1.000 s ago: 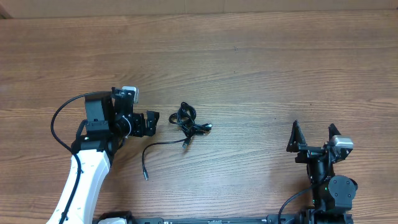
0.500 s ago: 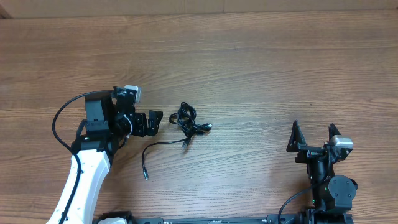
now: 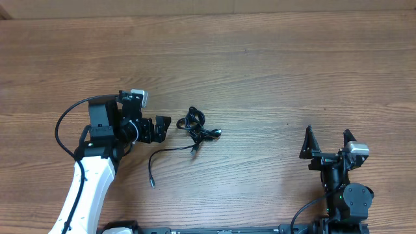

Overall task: Untangle cables
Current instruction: 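Position the left gripper over the cable bundle's knotted loop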

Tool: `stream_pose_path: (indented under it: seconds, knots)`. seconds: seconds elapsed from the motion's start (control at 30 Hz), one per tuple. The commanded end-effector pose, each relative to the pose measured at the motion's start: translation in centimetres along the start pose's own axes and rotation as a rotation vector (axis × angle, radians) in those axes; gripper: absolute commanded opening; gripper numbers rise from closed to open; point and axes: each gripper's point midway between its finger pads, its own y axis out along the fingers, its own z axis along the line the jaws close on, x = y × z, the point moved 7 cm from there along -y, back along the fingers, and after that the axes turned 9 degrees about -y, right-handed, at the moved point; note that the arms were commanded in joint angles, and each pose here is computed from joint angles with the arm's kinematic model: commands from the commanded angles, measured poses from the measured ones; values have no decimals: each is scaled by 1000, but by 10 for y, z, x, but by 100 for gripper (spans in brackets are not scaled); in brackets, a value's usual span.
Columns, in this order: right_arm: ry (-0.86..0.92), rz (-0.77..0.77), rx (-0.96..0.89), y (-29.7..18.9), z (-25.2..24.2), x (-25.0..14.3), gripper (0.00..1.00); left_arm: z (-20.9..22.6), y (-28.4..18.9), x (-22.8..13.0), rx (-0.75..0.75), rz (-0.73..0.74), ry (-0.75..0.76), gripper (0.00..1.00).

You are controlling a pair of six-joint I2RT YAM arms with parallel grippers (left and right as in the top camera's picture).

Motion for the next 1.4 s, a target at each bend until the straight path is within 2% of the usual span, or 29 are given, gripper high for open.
stream_pose_path:
  seconds: [0.0, 0.3, 0.63, 0.77, 1.03, 1.23, 1.37]
  knots:
    - [7, -3, -5, 0, -1, -2, 100, 0, -2, 5, 6, 2, -5, 100]
    - [7, -3, -5, 0, -1, -2, 100, 0, -2, 3, 24, 13, -1, 100]
    - [7, -3, 6, 0, 1, -2, 100, -29, 9, -7, -29, 66, -46, 100]
    - [7, -3, 6, 0, 1, -2, 100, -30, 11, -7, 25, 59, -127, 100]
    - [7, -3, 6, 0, 1, -2, 100, -38, 13, -11, 13, 80, -348, 100]
    - [7, -3, 6, 0, 1, -2, 100, -50, 17, -13, -6, 89, -416, 100]
    - [7, -3, 6, 0, 1, -2, 100, -52, 20, -17, 8, 106, -518, 97]
